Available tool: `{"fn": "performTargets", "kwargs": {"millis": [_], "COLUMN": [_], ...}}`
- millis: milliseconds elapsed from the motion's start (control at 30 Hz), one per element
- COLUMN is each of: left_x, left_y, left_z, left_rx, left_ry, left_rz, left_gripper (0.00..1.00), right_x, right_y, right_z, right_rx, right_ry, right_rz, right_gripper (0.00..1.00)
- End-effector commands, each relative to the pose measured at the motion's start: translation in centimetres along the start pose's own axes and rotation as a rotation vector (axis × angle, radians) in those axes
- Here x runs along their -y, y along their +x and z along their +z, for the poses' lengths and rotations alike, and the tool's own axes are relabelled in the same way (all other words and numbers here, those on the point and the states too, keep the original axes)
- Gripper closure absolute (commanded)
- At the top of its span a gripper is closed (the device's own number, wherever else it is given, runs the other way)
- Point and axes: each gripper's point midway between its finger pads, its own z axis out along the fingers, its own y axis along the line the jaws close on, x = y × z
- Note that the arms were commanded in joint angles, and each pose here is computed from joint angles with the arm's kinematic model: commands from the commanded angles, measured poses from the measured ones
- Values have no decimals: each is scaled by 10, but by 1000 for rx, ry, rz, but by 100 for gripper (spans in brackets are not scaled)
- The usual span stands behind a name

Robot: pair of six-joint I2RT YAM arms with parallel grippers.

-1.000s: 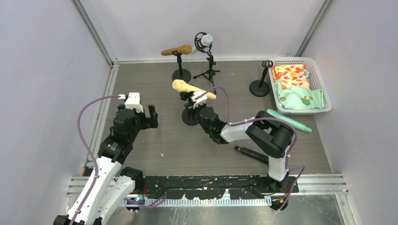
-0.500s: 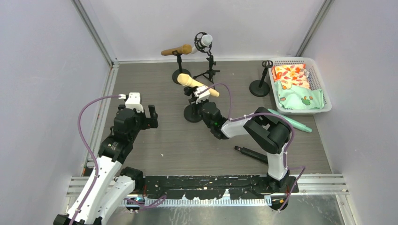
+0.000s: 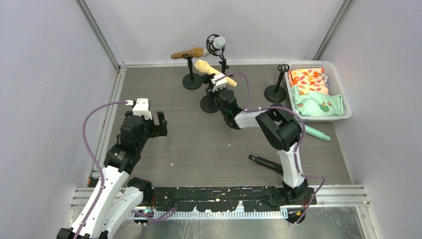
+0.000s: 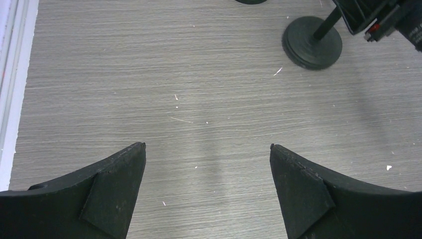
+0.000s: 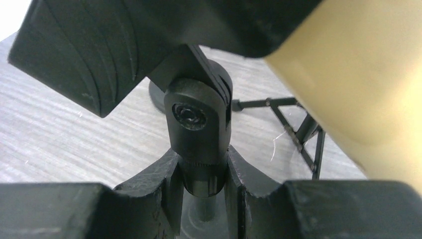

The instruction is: Attach the microphones to the stand

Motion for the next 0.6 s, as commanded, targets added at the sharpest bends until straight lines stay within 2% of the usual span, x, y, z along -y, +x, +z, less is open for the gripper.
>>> {"fn": "performTargets", "kwargs": {"millis": [0, 167, 400, 467, 567], "left_x": [1, 1, 1, 1, 1], "left_y": [-17, -17, -17, -17, -17], "left_z": [-6, -5, -5, -5, -5], "left_rx": [51, 51, 50, 50, 51], "left_ry": [7, 7, 5, 5, 5], "left_rz": [1, 1, 1, 1, 0], "left_gripper": [5, 5, 5, 5, 5], "right_x": [1, 7, 5, 4, 5], "right_y": [-52, -34, -31, -30, -34], "right_z": [29, 50, 70, 72, 71], "right_rx": [140, 107, 94, 92, 95], "right_ry": [-32, -29, -41, -44, -41], "right_rz": [14, -21, -33, -36, -37], "right_gripper": [96, 96, 96, 92, 80]}}
